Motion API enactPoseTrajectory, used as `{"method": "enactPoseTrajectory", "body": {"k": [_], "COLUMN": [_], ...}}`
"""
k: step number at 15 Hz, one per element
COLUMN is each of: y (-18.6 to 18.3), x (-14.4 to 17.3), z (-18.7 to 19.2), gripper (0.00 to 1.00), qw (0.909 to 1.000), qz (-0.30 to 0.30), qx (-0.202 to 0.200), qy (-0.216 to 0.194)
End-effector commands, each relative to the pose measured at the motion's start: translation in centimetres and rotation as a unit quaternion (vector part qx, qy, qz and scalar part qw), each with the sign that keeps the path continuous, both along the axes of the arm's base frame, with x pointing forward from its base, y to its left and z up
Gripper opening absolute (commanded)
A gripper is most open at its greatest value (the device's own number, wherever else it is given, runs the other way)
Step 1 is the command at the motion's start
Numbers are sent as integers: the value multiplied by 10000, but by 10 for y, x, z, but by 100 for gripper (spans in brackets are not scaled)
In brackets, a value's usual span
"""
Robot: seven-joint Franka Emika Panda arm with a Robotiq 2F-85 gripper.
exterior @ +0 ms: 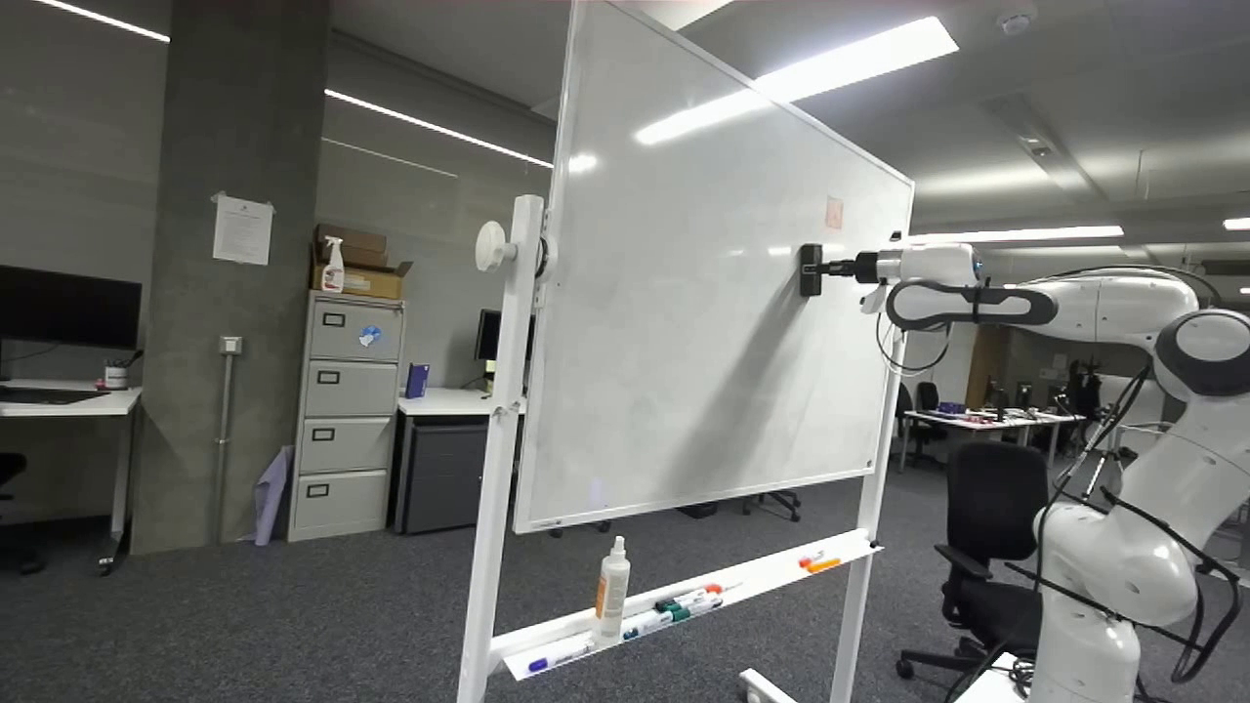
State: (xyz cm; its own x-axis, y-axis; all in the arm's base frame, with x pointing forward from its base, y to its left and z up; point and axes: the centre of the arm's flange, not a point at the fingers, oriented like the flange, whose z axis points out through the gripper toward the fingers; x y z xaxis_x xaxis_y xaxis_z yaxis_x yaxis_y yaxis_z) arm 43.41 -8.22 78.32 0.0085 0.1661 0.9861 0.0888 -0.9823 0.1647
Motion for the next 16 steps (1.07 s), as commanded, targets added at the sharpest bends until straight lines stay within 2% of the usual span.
{"method": "enactPoseTrajectory", "body": {"k": [1,8,16], "y": [-20,-71,-145], "x": [22,28,27], "z": [-5,-16,-28], "gripper": [30,30,30], "qw": [9997,9971,9886], "qz": [-245,-674,-1275], "qx": [16,360,791], "qy": [3,55,147]}}
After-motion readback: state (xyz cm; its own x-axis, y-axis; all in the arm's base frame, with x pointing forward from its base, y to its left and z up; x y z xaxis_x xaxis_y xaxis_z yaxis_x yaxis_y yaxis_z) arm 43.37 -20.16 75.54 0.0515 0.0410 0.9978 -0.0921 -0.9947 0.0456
